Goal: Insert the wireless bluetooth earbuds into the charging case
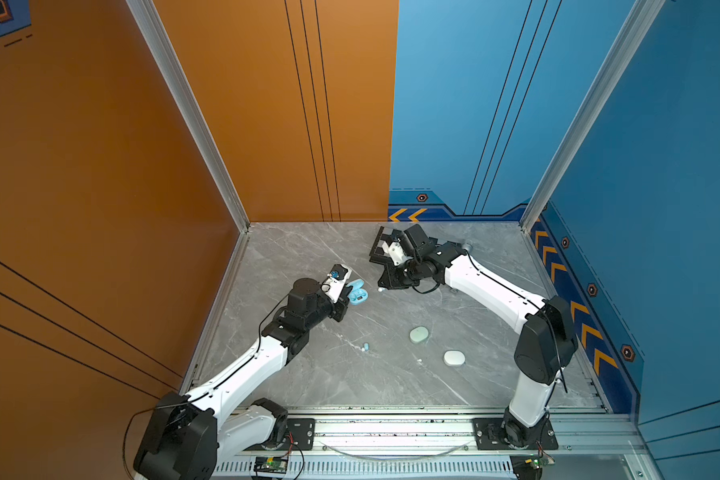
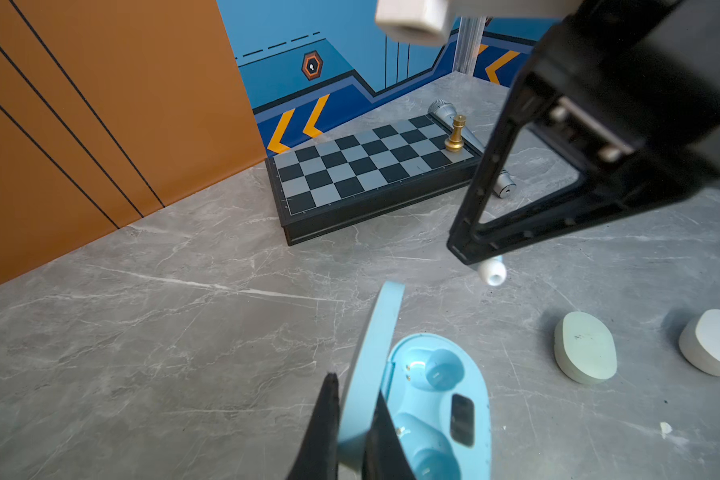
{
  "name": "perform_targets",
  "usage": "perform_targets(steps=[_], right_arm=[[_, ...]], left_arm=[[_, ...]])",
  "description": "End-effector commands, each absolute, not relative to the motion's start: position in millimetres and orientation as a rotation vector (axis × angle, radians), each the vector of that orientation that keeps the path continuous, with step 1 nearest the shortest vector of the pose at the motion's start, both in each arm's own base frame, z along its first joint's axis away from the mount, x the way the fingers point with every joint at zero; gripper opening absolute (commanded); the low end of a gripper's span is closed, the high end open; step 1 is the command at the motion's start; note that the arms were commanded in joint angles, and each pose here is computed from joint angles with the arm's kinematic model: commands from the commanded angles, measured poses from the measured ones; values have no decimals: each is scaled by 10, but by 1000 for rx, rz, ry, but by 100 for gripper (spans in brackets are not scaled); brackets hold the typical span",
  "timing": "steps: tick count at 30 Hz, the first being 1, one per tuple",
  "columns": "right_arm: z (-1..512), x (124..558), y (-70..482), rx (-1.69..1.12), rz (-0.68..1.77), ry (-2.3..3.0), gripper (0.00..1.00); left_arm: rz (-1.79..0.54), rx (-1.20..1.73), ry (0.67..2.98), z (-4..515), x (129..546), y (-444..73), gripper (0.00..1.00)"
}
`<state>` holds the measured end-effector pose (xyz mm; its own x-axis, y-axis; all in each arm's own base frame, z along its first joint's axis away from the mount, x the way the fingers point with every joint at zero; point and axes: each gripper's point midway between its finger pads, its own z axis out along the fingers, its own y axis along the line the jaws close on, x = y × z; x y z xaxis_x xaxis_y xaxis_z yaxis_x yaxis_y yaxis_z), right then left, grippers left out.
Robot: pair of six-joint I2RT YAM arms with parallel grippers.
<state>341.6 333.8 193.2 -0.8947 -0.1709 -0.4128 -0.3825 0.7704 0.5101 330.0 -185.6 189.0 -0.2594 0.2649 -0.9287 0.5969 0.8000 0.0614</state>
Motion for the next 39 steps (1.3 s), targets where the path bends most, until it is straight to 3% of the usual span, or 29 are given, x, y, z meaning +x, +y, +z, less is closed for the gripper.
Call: perform_targets(steps=[1, 23, 39], right_arm=[[2106, 3220, 3431, -512, 973, 2585, 11], [2153, 3361, 3705, -465, 1046, 2523, 11], [2010, 3387, 3665, -441, 1013, 2551, 19]], left_arm=[[-370, 631, 1761, 2165, 3442, -1960, 0], [-399, 672, 1729, 2294, 3489, -2217, 0], [-404, 675, 1715, 2356, 3493, -2246, 0]])
